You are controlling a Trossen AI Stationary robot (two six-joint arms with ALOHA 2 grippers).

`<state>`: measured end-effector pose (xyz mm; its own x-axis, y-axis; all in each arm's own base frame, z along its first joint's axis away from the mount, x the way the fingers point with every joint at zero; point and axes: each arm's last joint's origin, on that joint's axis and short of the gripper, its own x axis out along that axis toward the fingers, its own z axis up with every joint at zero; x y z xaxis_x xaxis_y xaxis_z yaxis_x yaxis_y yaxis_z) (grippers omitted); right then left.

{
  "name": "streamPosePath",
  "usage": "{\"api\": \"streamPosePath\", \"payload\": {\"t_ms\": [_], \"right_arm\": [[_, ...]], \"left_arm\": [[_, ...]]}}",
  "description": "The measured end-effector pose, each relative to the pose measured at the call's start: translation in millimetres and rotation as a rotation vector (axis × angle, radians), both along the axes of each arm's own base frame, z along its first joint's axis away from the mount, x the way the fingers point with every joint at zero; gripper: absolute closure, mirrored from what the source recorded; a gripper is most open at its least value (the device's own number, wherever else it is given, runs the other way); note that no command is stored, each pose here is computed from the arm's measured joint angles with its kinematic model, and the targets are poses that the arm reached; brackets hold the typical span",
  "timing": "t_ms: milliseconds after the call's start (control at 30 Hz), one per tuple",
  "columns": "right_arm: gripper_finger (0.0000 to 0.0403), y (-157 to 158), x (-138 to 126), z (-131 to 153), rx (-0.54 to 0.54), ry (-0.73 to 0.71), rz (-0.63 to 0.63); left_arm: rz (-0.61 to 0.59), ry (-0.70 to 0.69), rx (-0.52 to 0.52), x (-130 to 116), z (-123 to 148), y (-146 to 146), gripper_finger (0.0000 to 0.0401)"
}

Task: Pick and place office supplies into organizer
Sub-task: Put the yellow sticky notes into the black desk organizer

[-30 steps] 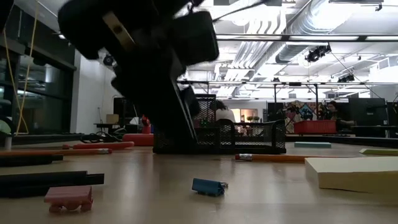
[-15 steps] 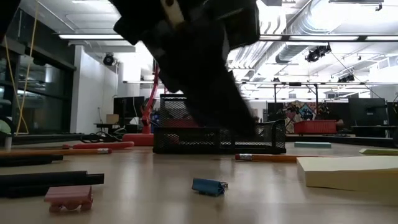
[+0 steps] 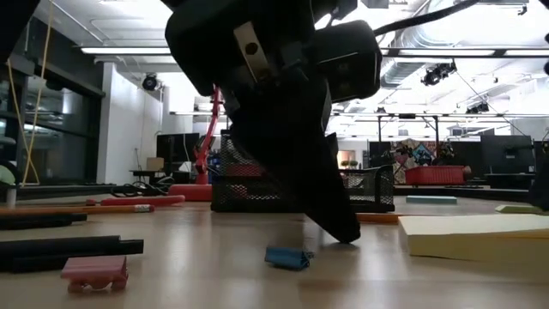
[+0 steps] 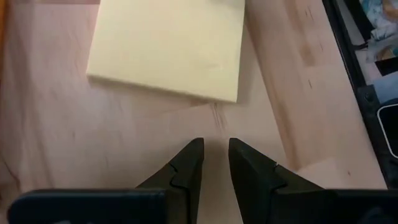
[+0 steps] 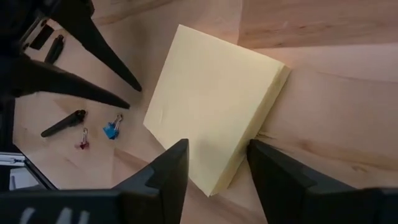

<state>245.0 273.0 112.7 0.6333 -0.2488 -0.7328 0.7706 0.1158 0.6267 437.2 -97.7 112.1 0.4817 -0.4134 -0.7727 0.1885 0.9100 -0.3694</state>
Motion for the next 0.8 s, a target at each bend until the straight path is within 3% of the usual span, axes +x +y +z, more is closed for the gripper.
{"api": "streamPosePath", "payload": {"t_ms": [500, 633, 800], "right_arm": [[0.0227, -6.6, 15.1, -3.0, -0.022, -0.014, 0.024], [0.0261, -3.8, 17.9, -14.9, -0.017, -0.024, 0.018], [0.0346, 1.2, 16.2, -18.2, -0.003, -0.034, 0.027]], "left_arm": [[0.022, -0.018, -0.056, 5.9, -5.0, 6.1, 0.0327], [0.023, -0.018, -0.057, 5.9, -5.1, 6.2, 0.0327], [0.027, -0.015, -0.062, 5.9, -5.1, 6.2, 0.0327]]}}
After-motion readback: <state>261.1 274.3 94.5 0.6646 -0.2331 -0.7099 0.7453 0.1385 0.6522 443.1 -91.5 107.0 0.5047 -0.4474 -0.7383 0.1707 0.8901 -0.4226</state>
